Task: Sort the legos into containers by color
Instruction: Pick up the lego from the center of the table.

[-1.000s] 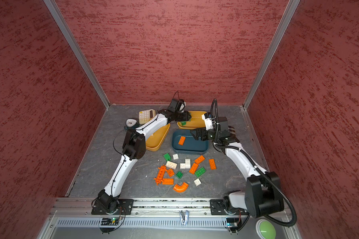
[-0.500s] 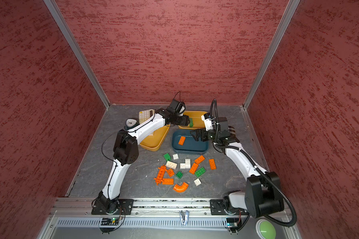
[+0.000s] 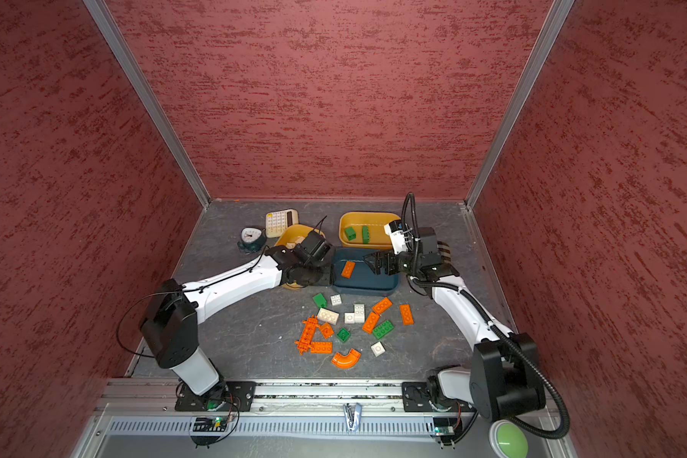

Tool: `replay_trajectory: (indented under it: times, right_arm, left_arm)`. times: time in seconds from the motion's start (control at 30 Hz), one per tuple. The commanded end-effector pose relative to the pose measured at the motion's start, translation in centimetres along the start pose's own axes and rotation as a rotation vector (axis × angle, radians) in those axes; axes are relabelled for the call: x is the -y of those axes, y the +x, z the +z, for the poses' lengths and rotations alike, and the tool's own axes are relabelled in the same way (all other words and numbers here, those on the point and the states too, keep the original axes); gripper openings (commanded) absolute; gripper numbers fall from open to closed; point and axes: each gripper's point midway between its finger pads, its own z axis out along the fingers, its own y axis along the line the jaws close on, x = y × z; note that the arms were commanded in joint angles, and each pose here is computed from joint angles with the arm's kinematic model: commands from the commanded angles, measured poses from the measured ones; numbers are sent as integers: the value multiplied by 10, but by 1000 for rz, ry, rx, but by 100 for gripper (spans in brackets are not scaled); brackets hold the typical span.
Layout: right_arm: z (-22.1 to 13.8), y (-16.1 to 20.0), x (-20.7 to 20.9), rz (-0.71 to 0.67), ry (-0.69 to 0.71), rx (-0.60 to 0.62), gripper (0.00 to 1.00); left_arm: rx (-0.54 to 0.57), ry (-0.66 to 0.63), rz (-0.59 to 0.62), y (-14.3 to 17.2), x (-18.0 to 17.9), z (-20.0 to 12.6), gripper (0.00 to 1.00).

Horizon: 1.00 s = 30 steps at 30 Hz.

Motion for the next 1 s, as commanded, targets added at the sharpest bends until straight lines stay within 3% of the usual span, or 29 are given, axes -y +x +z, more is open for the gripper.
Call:
replay_trajectory:
  times: [0.0,0.13,0.33,0.97]
  right_arm:
    - [-1,-3,-6,-11,-39,20,99]
    - [-3,-1,-6,-15,-30,19,99]
    - [-3,3,-4,-18,-24,9,99]
    - [3,5,-2,-16,-36,-1,99]
  left_arm:
    - [51,-39,-163,5,0,3,65]
    - [58,-134,-265,21,-14,9,63]
    - [48,-239,-300,37,-29,18,62]
    - [-28,-273,-326,47,-48,68,57]
